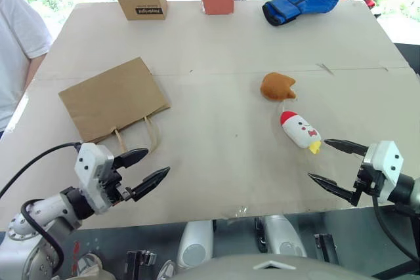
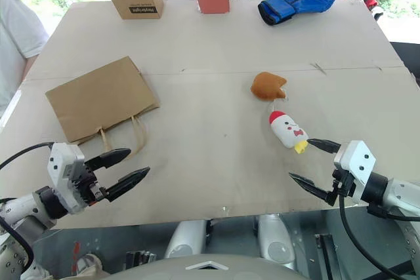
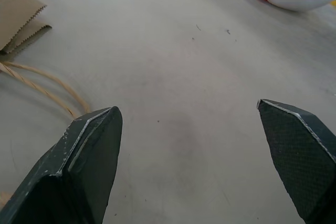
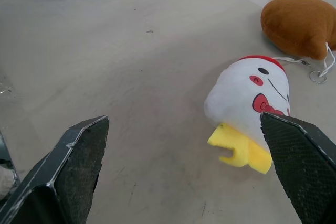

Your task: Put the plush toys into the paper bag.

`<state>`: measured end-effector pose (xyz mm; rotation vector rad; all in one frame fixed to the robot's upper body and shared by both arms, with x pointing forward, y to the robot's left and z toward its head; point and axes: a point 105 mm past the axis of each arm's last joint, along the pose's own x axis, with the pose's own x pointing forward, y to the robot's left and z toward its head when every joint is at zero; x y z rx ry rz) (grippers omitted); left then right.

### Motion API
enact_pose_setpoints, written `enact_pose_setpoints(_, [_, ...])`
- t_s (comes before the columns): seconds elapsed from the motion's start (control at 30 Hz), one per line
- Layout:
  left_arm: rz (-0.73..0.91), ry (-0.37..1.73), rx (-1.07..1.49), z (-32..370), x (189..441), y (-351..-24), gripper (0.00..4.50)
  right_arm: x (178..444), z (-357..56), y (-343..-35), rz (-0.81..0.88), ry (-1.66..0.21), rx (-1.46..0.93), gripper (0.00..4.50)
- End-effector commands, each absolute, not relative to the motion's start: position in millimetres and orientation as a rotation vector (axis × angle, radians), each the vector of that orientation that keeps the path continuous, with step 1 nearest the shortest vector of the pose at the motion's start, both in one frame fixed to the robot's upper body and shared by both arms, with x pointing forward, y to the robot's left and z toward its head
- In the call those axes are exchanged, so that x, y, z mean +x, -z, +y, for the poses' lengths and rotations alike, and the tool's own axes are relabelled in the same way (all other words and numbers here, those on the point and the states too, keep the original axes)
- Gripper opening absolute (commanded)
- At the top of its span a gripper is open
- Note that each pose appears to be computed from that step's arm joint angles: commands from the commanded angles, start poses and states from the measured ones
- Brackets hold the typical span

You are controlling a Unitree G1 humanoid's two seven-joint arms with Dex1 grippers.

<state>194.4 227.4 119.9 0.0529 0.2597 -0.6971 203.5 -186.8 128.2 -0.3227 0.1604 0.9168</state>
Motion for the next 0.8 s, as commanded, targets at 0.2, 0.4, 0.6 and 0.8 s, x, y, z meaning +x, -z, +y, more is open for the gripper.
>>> enact_pose_setpoints(0.2, [0.161, 0.568, 0.103, 269.6, 209.6, -150.8, 4.44, 211.8, -138.2, -159.2, -0.041, -1.036, -0.264, 4.50])
enact_pose_setpoints(0.4, [0.182, 0.477, 0.403, 315.2, 207.8, -154.3, 4.44, 213.8, -119.3, -160.2, -0.071, -1.105, -0.261, 4.50])
enact_pose_setpoints(0.6, [0.255, 0.541, 0.789, 341.8, 203.9, -135.6, 4.44, 214.5, -106.5, -157.6, -0.098, -1.117, -0.246, 4.50])
enact_pose_setpoints(0.8, [0.180, 0.565, 0.927, 328.4, 225.9, -127.2, 4.44, 217.6, -99.6, -157.9, -0.117, -1.101, -0.241, 4.50])
